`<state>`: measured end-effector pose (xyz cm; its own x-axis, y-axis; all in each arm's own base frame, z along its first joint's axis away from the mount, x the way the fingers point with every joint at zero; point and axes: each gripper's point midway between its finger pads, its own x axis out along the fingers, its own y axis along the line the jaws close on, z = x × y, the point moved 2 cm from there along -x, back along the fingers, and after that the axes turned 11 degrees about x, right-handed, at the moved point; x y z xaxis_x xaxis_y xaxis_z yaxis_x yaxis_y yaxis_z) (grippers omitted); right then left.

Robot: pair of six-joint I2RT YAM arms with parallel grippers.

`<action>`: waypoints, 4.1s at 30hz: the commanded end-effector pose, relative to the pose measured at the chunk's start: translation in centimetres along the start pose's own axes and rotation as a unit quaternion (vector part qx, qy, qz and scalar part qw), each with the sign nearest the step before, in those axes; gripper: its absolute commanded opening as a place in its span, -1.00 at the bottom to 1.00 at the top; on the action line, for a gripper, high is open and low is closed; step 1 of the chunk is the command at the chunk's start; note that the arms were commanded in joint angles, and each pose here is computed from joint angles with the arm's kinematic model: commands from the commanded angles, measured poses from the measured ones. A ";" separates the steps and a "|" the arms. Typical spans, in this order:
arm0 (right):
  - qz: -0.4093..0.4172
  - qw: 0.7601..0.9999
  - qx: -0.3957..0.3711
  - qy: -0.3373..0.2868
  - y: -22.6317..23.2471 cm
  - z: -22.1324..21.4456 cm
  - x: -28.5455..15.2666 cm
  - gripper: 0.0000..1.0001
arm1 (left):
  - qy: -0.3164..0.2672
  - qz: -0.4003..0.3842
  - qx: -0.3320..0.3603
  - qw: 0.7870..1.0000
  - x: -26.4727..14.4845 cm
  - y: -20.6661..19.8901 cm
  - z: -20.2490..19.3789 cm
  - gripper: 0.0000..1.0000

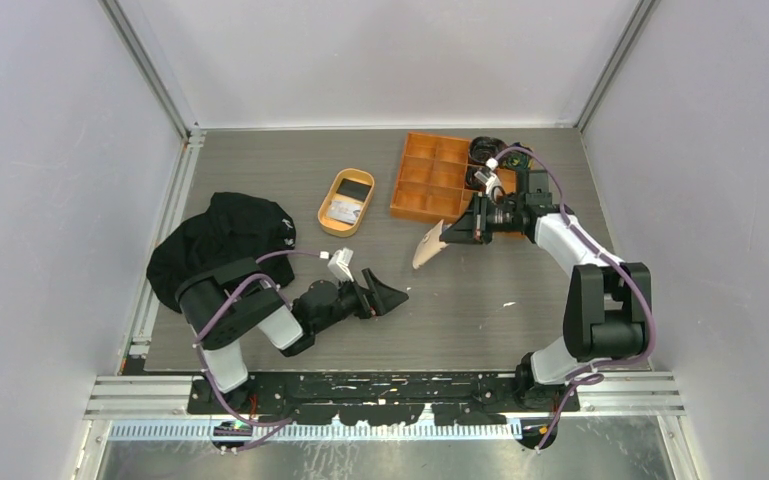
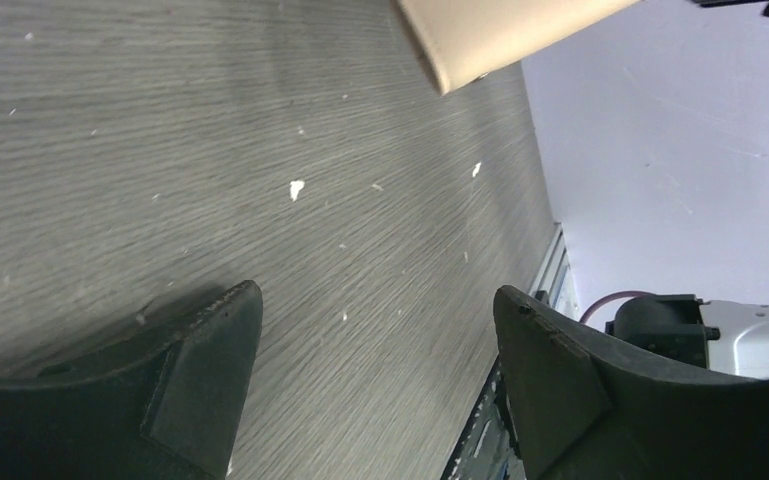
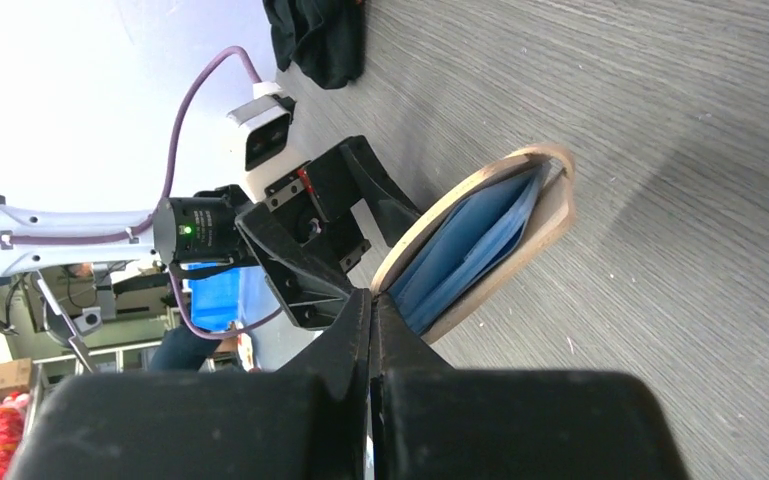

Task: Put the credit cards into the card holder
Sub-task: Open the card holder at the center of the board.

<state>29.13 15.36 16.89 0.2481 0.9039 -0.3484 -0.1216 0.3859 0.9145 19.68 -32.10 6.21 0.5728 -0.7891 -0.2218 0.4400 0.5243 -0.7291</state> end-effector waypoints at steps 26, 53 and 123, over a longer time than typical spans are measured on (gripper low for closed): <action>-0.046 0.762 -0.634 0.121 -1.4 -7.1 -5.7 0.99 | 0.012 0.033 0.189 0.981 -2.7 -1.3 3.9 0.53; -0.033 0.555 -0.713 0.427 -9.9 -0.6 4.0 0.38 | 0.071 0.003 0.131 0.989 -1.6 -0.3 0.7 0.50; -0.090 0.690 -0.611 0.378 -10.0 -10.9 2.1 -0.87 | 0.049 -0.058 0.109 0.991 3.6 -5.4 -1.6 -0.50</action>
<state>21.58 14.87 4.26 -0.1135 0.4383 -0.8916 -0.9899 0.0273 0.1394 17.84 -35.87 5.66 0.4632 -0.8144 -0.3495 0.5989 0.5783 -0.5539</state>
